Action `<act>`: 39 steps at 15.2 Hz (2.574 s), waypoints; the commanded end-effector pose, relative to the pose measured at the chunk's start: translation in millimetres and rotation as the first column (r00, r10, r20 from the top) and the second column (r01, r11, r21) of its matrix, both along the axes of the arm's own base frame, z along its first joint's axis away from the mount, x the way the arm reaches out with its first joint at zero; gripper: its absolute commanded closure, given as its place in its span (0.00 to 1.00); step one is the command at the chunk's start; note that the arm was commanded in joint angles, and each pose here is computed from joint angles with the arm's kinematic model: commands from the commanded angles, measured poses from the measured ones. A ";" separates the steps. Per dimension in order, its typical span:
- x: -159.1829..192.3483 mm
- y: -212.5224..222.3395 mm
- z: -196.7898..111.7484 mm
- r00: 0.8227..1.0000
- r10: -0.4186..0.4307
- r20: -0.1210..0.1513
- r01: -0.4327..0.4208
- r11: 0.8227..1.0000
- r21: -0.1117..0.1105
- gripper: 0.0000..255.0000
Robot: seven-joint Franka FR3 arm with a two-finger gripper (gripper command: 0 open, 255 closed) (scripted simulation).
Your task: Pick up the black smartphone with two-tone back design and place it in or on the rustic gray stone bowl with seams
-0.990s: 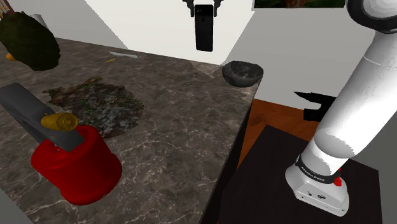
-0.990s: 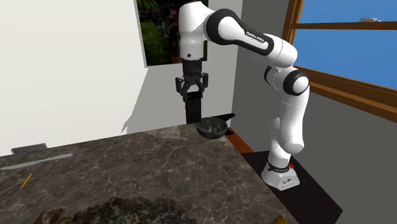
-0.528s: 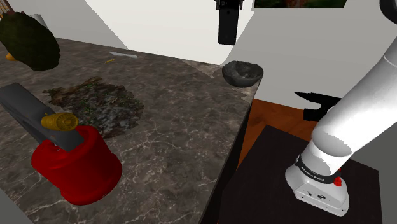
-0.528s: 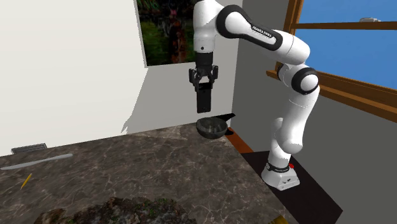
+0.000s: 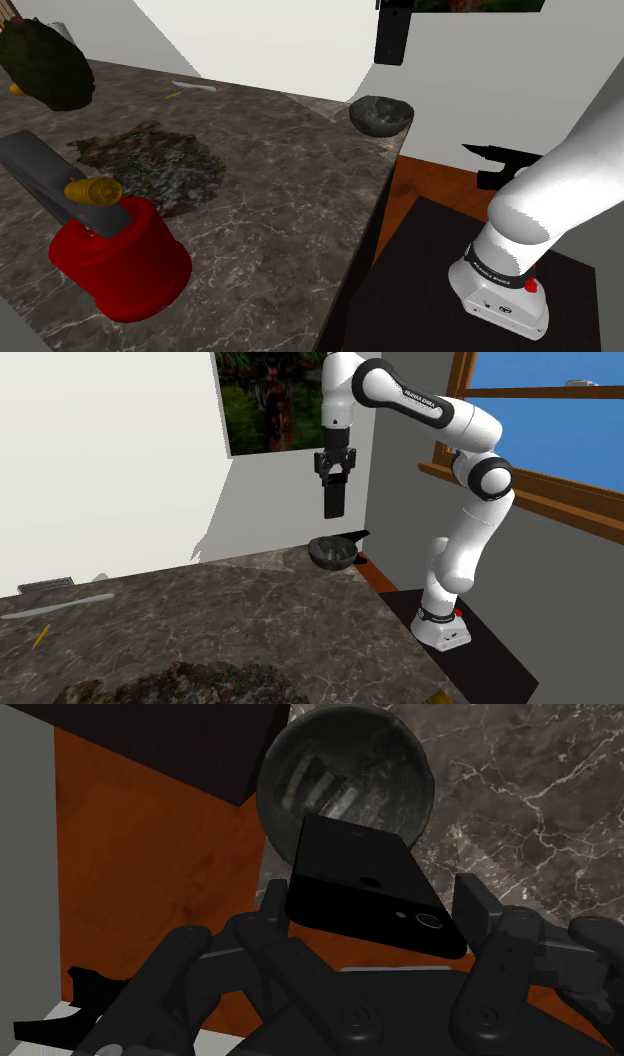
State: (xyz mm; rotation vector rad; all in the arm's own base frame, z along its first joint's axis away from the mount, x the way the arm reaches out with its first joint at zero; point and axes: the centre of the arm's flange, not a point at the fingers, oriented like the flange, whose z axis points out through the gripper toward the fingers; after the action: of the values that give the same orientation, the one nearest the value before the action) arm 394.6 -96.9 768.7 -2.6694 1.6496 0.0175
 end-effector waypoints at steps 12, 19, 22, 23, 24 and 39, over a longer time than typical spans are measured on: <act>-2.4 -1.8 -66.9 1.000 0.001 0.000 -0.001 1.000 0.000 1.00; -2.4 -1.8 -103.9 1.000 0.001 0.000 -0.001 1.000 0.000 1.00; -2.4 -1.8 -111.7 1.000 0.001 0.000 -0.001 1.000 0.000 1.00; -2.4 -1.8 -111.7 1.000 0.001 0.000 -0.001 1.000 0.000 1.00; -2.4 -1.8 -111.7 1.000 0.001 0.000 -0.001 1.000 0.000 1.00; -2.0 -2.3 -61.7 1.000 0.001 0.000 -0.001 1.000 0.000 0.00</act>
State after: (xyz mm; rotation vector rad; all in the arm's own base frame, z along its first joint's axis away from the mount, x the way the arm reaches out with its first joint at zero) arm 391.9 -100.1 701.7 -2.6694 1.6488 0.0169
